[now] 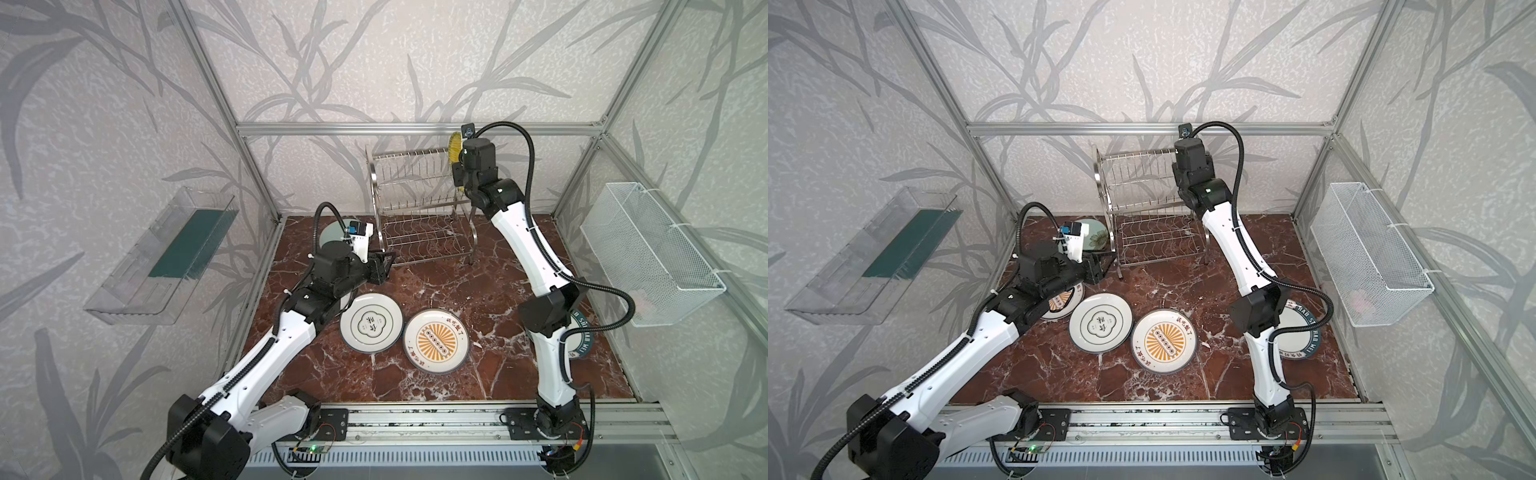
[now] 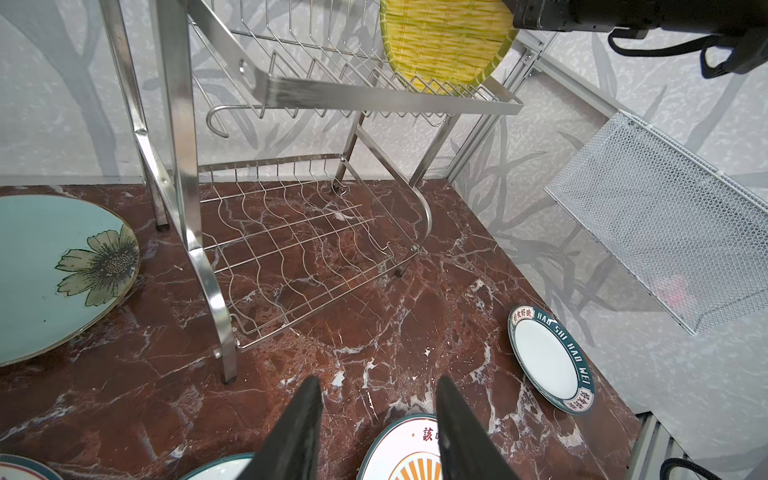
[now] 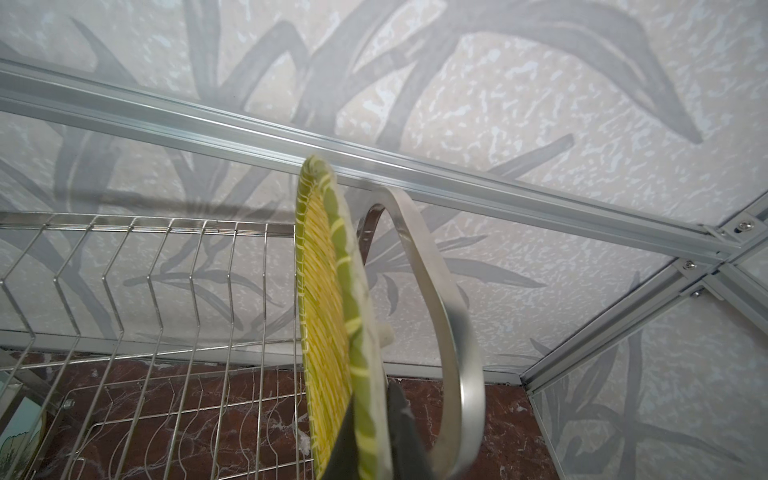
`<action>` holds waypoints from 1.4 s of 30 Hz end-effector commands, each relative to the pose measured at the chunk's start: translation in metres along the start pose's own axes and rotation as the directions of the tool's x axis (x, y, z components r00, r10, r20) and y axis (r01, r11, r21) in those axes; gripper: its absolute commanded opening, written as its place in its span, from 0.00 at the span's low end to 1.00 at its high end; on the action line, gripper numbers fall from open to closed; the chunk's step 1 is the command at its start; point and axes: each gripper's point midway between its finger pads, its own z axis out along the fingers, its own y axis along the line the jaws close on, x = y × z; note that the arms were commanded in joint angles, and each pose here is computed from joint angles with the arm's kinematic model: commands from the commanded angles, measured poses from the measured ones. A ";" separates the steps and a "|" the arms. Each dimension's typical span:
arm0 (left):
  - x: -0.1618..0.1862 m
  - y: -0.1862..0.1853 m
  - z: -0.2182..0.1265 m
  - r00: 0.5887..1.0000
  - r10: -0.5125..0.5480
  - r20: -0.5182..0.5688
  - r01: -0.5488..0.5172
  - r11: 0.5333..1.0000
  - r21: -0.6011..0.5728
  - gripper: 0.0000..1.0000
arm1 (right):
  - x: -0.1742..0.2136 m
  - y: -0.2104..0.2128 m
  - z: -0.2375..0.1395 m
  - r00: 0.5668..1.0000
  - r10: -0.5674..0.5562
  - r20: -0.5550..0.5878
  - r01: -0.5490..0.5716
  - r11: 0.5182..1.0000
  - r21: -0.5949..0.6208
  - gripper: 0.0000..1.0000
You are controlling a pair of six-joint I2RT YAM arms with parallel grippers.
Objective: Load the plates into the dish rack
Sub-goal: 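Lower the bamboo tray edge-first into the rack's upper tier slots with the right gripper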
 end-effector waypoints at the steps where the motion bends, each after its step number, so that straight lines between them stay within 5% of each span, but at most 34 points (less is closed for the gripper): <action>1: -0.002 -0.002 -0.005 1.000 0.018 0.016 -0.018 1.000 -0.002 0.43 | -0.020 -0.005 -0.007 0.998 0.023 0.055 -0.024 1.000 0.018 0.00; 14: -0.003 -0.001 -0.002 1.000 0.012 0.014 -0.012 1.000 -0.008 0.43 | -0.012 0.001 -0.002 1.000 0.011 0.022 -0.011 1.000 -0.002 0.02; 32: -0.003 -0.001 0.000 1.000 0.010 0.010 -0.010 1.000 -0.005 0.43 | -0.016 -0.004 -0.005 0.999 0.022 0.028 -0.022 1.000 0.019 0.32; 42: -0.002 0.000 -0.001 1.000 0.011 0.009 -0.011 1.000 -0.008 0.43 | -0.018 -0.027 -0.010 0.998 0.066 0.024 -0.068 0.994 0.091 0.33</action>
